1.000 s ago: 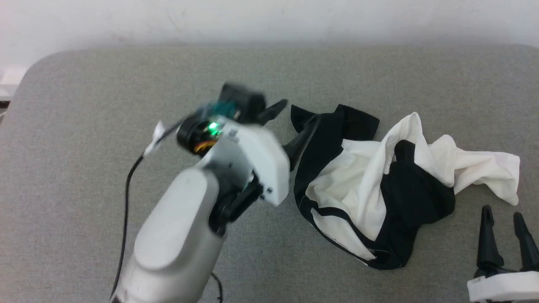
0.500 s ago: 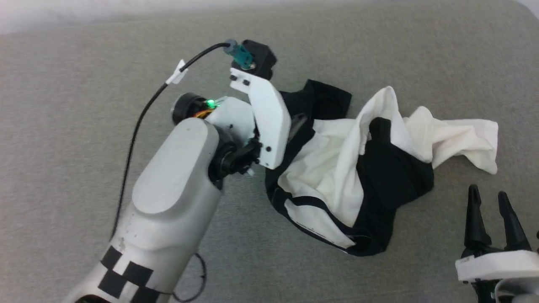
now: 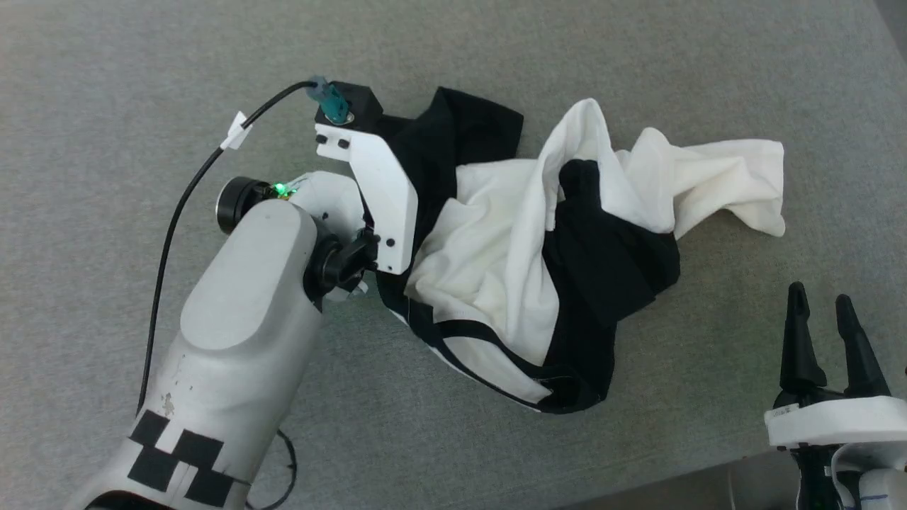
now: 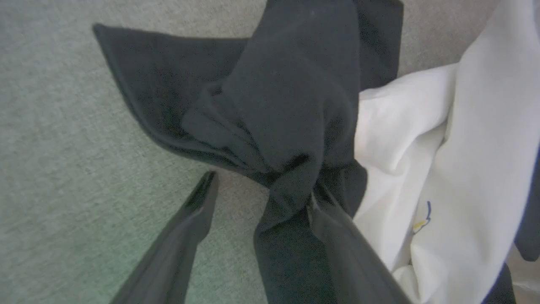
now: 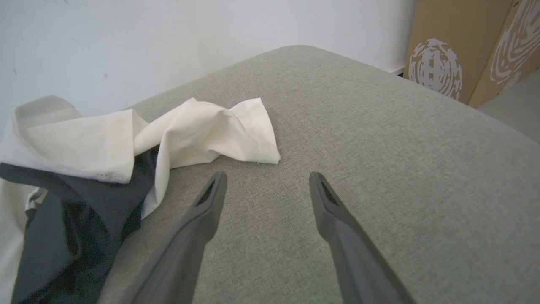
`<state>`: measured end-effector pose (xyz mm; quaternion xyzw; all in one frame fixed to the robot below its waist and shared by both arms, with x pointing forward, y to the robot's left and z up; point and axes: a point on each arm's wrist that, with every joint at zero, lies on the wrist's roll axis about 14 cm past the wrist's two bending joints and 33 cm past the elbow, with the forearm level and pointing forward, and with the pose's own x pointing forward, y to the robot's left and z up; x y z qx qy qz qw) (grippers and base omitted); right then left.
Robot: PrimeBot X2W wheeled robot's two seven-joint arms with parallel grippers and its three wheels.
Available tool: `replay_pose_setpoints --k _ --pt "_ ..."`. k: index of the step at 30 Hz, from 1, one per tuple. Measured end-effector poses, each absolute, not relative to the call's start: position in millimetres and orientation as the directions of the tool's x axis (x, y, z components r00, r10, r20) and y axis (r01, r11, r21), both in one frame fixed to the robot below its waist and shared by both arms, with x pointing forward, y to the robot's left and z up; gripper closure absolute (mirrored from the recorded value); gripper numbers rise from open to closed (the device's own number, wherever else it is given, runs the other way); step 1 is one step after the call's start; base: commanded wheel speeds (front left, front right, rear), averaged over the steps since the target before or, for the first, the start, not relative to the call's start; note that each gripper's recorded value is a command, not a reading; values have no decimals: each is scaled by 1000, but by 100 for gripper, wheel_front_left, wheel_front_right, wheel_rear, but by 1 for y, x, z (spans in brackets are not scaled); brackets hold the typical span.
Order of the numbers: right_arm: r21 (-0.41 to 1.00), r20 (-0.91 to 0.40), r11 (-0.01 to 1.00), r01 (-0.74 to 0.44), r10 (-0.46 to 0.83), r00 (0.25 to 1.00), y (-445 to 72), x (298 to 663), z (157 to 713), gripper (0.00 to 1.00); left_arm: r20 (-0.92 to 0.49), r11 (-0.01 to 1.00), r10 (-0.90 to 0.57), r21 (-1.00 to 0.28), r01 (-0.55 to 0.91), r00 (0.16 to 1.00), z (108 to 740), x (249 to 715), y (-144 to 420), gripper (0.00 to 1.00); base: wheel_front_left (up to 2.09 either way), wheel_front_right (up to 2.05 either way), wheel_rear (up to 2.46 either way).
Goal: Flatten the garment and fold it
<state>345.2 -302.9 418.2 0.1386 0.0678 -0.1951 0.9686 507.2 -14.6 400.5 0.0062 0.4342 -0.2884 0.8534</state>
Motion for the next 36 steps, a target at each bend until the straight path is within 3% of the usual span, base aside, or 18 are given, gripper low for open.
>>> replay_pose_setpoints --k 1,2,3,7,13,21,24,28,33,34,35,36 --pt "239 -190 883 404 -366 911 -305 344 417 0 -745 831 -491 -246 500 450 396 508 -17 3 0 0 0" --pt "236 -195 881 411 -372 908 -307 344 415 0 -740 827 -501 -254 502 450 395 510 -20 67 0 0 0" --pt "231 -200 879 418 -377 904 -309 343 414 0 -736 818 -515 -268 510 439 393 511 -23 100 0 0 0" --pt "211 -219 873 440 -396 892 -315 340 407 0 -705 787 -580 -355 504 409 393 513 -36 100 0 0 0" --pt "206 -218 886 415 -372 902 -309 350 405 0 -627 771 -631 -439 461 457 413 523 -33 100 0 0 0" --pt "219 -185 907 361 -324 928 -295 362 414 0 -415 749 -652 -485 452 635 497 543 -4 100 0 0 0" --pt "223 -173 911 348 -314 933 -292 362 418 0 -348 775 -592 -492 396 727 521 546 31 100 0 0 0" --pt "225 -164 917 329 -297 941 -287 362 421 0 -350 848 -412 -486 212 841 518 539 108 100 0 0 0" --pt "226 -158 928 297 -266 951 -277 367 423 0 -468 880 -239 -475 -13 851 471 497 175 100 0 0 0" --pt "226 -158 930 289 -258 953 -275 368 423 0 -492 878 -217 -476 -52 843 461 488 181 88 0 0 0" --pt "224 -157 934 279 -248 956 -272 369 423 0 -509 877 -193 -473 -85 839 452 481 188 0 0 0 0" --pt "223 -156 937 269 -238 959 -269 371 423 0 -508 875 -175 -473 -103 843 450 477 193 0 0 0 0"
